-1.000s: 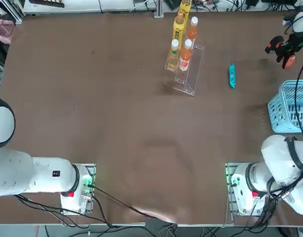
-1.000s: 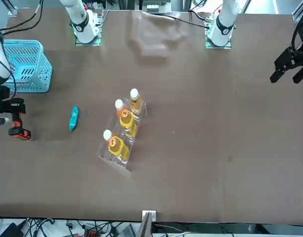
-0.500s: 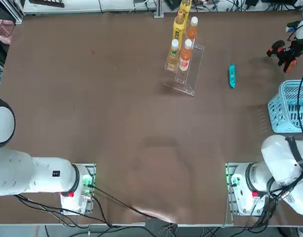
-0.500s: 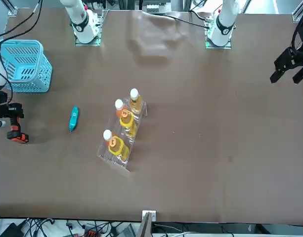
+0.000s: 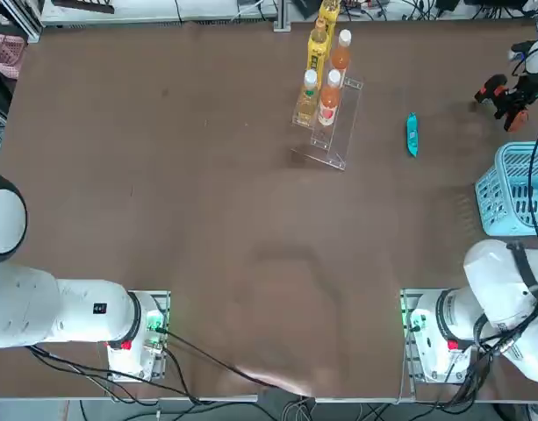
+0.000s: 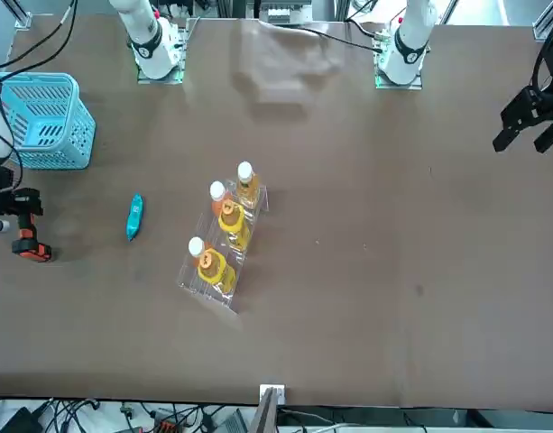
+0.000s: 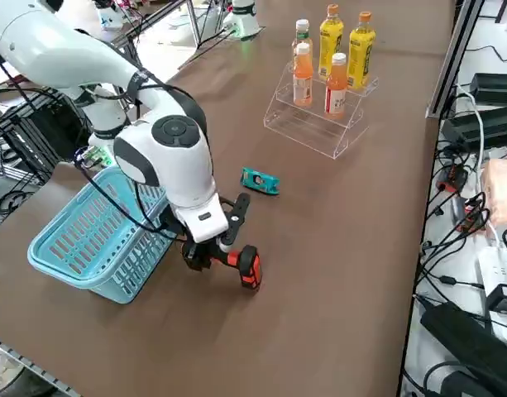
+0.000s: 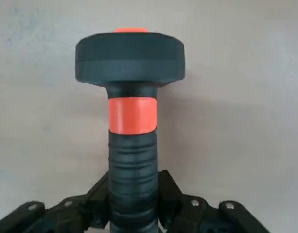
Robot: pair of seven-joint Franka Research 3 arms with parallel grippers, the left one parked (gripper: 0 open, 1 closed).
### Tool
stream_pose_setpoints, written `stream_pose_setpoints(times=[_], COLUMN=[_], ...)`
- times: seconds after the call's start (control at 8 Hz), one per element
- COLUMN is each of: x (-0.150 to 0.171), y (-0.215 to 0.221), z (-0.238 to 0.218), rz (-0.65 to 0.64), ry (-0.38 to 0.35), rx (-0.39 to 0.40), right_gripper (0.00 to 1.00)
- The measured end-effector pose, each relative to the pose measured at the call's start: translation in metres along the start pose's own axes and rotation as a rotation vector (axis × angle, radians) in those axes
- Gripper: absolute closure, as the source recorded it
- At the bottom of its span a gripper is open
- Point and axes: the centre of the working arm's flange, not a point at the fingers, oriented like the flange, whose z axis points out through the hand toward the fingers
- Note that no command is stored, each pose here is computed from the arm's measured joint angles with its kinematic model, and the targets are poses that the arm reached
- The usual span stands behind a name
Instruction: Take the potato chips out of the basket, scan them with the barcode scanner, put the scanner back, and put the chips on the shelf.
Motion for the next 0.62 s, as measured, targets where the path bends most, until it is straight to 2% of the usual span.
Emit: stream_pose_setpoints(times=[0.62], x=[0.0], y=[0.002], z=[0.018], rz=[0.006], ry=[0.008], rx=[0.02], right_gripper=[0.63])
